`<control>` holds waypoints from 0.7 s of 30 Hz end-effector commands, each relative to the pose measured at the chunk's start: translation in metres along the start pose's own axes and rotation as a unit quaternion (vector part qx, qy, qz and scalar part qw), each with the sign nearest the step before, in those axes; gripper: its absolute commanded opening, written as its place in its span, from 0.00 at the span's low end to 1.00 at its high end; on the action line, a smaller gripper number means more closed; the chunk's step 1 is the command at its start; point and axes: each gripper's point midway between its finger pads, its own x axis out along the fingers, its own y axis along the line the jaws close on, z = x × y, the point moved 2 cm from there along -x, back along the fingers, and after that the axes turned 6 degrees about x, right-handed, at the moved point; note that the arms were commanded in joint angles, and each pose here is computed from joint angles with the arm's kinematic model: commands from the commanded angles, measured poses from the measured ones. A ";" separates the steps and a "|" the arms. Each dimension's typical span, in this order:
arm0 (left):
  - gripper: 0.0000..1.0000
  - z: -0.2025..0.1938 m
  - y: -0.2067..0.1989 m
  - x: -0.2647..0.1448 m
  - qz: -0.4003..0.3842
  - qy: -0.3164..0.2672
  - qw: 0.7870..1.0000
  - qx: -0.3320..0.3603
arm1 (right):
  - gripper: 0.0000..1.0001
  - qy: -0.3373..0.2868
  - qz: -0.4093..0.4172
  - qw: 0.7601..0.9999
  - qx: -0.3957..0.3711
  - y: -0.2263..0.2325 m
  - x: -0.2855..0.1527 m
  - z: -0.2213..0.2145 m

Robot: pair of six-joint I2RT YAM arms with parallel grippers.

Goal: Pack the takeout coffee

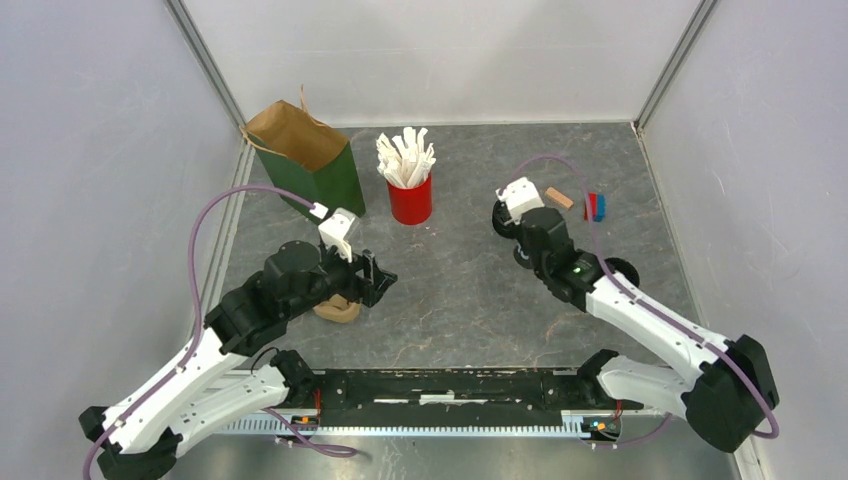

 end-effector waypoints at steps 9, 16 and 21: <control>0.80 0.011 0.007 -0.008 0.016 -0.030 0.999 0.033 | 0.26 -0.004 -0.128 0.986 -0.109 0.016 0.002 -0.011; 0.81 0.010 0.008 -0.008 0.019 -0.029 0.999 0.032 | 0.26 0.007 -0.147 0.982 -0.120 0.027 0.007 -0.032; 0.81 0.009 0.009 -0.006 0.021 -0.027 0.999 0.032 | 0.27 0.019 -0.161 0.978 -0.132 0.032 0.014 -0.046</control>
